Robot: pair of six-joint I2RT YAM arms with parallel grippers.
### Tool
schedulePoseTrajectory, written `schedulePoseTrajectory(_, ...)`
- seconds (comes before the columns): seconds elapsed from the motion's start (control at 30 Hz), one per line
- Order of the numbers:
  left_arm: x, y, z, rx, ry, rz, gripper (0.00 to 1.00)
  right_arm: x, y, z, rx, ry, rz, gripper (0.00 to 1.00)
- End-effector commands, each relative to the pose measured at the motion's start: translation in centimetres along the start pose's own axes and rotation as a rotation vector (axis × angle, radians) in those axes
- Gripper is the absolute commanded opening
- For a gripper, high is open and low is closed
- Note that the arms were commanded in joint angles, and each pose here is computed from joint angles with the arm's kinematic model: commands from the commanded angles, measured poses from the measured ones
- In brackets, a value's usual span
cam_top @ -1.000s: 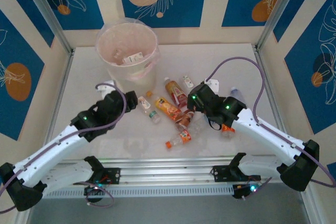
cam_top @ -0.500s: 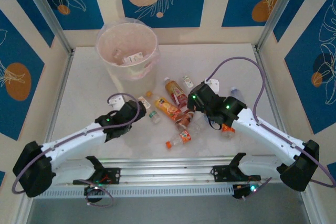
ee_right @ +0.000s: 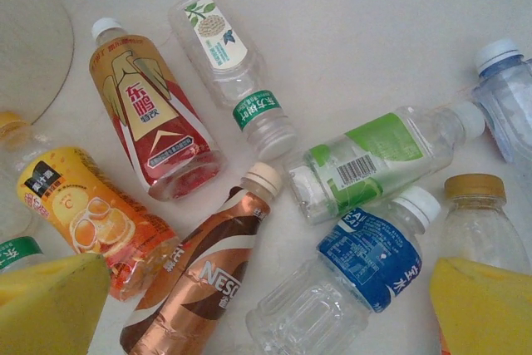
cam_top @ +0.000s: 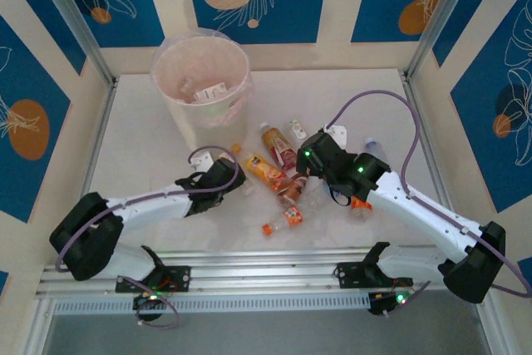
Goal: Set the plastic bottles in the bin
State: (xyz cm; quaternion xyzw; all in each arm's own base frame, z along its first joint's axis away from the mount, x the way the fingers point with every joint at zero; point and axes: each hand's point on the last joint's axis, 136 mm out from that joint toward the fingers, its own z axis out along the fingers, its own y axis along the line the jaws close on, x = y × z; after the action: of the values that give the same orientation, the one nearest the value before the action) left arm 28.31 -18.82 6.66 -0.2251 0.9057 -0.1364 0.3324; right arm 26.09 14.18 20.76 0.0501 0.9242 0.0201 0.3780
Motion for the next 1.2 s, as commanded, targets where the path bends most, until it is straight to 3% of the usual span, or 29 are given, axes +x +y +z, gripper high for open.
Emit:
schedulePoseTrajectory(0.0, -0.3, -2.3, 0.3, 0.064, -0.013, 0.016, 0.99, -0.3, 0.3, 0.2, -0.007, -0.006, 0.015, 0.99)
schedulePoseTrajectory(0.37, 0.3, -3.1, 1.8, 0.05, 0.005, 0.041, 0.99, -0.2, 1.0, 0.6, -0.023, 0.01, 0.01, 0.99)
schedulePoseTrajectory(0.73, 0.5, 0.3, 1.9, -0.114, 0.001, 0.017, 0.99, 0.0, 0.9, 0.7, -0.019, 0.016, 0.01, 0.99)
schedulePoseTrajectory(1.0, -0.2, 2.2, 0.9, -0.19, -0.031, 0.004, 0.84, 0.2, 1.0, 0.8, -0.022, 0.021, 0.012, 0.99)
schedulePoseTrajectory(1.1, -0.5, 2.4, 0.7, -0.201, -0.042, 0.006, 0.86, 0.2, 1.0, 0.9, -0.022, 0.023, 0.014, 0.99)
schedulePoseTrajectory(1.17, -0.7, 2.5, 0.7, -0.206, -0.05, 0.008, 0.93, 0.2, 1.1, 0.9, -0.024, 0.022, 0.013, 0.99)
